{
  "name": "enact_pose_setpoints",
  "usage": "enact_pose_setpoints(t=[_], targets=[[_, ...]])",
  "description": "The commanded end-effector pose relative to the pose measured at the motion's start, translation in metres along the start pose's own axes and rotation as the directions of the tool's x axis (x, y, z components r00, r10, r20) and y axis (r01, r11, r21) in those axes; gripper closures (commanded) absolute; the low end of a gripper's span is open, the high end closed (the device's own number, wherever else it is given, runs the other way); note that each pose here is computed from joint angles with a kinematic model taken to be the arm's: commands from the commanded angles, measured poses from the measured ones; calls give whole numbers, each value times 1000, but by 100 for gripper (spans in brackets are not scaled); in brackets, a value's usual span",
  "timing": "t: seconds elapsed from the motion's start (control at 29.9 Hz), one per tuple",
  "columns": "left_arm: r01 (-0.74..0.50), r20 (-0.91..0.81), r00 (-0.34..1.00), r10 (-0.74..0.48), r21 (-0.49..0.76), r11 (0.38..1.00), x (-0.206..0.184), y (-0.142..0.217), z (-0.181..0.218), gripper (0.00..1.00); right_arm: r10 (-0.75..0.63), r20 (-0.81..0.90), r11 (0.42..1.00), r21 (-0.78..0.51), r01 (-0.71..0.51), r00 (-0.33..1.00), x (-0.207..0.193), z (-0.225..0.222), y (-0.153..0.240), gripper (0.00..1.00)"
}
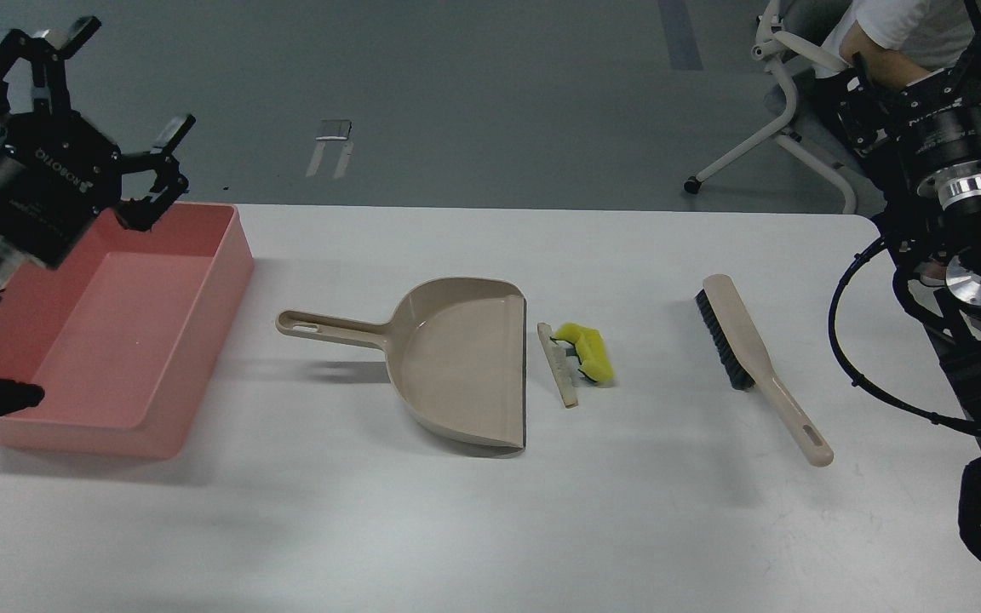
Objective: Sweep and dump garbage into bin
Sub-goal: 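Lower the left gripper from above the pink bin toward the table, then move the left gripper to the beige dustpan handle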
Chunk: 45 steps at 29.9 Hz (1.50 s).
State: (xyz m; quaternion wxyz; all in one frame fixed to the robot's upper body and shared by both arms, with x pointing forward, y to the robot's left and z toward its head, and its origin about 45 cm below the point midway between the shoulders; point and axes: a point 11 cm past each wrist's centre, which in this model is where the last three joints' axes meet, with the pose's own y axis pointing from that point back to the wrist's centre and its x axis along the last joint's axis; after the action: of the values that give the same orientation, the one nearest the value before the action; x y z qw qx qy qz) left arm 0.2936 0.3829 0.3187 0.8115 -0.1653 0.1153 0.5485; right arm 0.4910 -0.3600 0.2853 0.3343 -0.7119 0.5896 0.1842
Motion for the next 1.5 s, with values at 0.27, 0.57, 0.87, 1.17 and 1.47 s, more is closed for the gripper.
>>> enact_pose_setpoints(t=[0.27, 0.57, 0.87, 1.17, 1.47], targets=[[29, -130, 991, -18, 88, 996, -5, 69, -44, 2, 11, -18, 1000, 4, -11, 1000, 6, -8, 3, 0], [-29, -7, 1000, 31, 129, 991, 0, 85, -67, 2, 32, -28, 999, -6, -32, 999, 17, -6, 11, 0], [-95, 288, 957, 26, 228, 969, -7, 88, -105, 7, 29, -24, 1000, -10, -29, 999, 15, -4, 11, 0], [-149, 372, 926, 57, 223, 963, -9, 75, -123, 3, 32, -30, 999, -11, -32, 999, 17, -5, 13, 0], [-206, 481, 875, 52, 272, 940, -20, 56, -158, 7, 26, -28, 999, -18, -27, 999, 15, -1, 12, 0]])
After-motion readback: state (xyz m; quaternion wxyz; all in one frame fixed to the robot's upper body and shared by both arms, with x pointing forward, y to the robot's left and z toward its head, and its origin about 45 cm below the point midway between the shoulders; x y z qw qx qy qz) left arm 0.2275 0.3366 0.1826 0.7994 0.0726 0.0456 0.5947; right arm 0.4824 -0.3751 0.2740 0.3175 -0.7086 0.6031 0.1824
